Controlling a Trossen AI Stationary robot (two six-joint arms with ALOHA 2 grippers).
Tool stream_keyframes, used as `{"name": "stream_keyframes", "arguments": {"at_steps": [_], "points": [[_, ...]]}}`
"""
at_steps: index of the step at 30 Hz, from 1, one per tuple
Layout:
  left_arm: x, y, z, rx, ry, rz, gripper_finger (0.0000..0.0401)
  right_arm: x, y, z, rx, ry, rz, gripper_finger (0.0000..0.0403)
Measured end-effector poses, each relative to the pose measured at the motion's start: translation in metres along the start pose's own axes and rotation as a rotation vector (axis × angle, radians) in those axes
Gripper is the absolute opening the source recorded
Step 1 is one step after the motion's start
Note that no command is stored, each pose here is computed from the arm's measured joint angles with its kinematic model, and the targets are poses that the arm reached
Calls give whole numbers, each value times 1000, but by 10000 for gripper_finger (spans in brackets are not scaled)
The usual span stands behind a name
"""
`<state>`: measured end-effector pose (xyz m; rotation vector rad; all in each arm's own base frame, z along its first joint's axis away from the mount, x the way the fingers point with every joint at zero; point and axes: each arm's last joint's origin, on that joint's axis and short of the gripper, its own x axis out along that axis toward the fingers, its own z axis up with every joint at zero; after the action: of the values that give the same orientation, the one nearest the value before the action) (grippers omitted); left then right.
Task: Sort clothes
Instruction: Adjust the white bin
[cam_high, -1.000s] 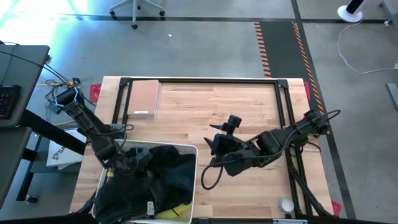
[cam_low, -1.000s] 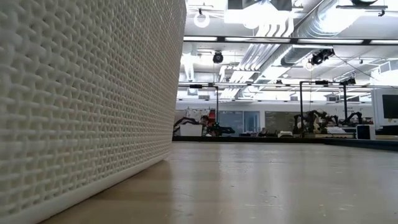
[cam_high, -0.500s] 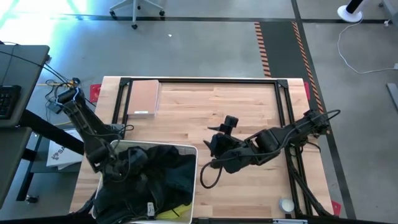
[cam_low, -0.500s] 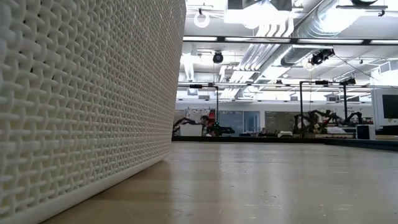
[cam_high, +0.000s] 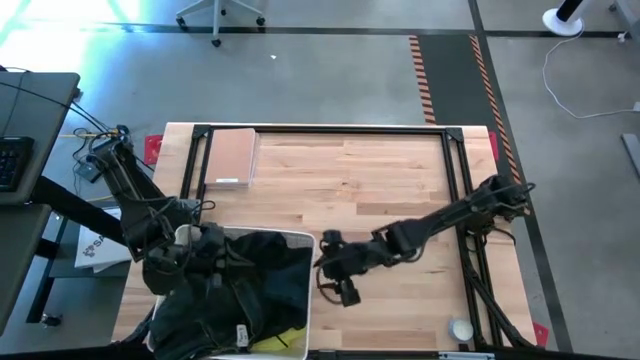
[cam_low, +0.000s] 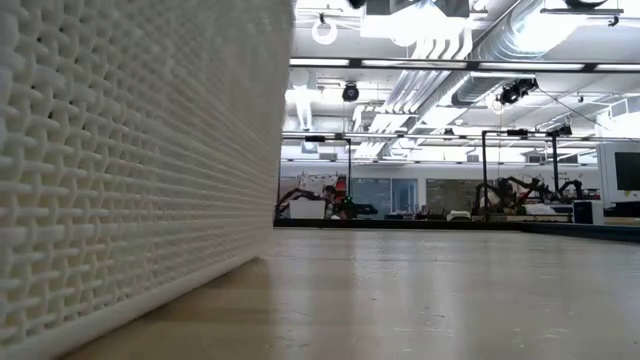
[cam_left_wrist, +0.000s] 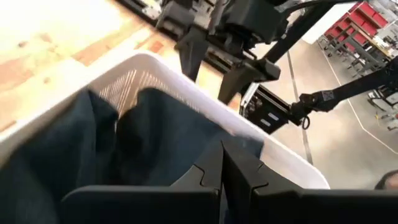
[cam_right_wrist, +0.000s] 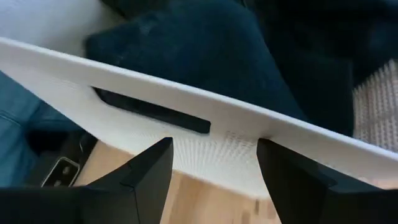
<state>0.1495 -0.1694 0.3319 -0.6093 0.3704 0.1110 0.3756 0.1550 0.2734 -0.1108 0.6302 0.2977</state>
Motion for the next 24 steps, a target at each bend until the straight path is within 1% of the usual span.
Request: {"name": "stream_keyframes", "arguments": {"at_steps": [2,4,7,9,13,17,19,21,22,24], "points": [[-1,0,1,15,-8,1,0,4,-11,2,-18,-82,47,231],[-1,1,2,22,-8,0,0,6,-24,4,-13,-139,53,231],[-1,1,1,33,-6,4,0,5,-42,7,33,-164,16,231],[-1,1,1,35,-9,8,0,3,-49,7,51,-140,7,231],[-1,2,2,37,-25,17,0,-15,-46,10,46,-96,12,231],[-1,2,2,57,-46,31,0,-41,-29,18,20,-110,25,231],[-1,3,3,71,-56,39,0,-52,-22,23,-5,-143,-52,231],[-1,3,3,85,-64,44,0,-57,-21,26,4,-163,-189,231],[-1,3,3,93,-70,48,0,-58,-25,26,38,-170,-283,231],[-1,3,4,100,-79,55,0,-56,-40,24,155,-174,-477,231]]}}
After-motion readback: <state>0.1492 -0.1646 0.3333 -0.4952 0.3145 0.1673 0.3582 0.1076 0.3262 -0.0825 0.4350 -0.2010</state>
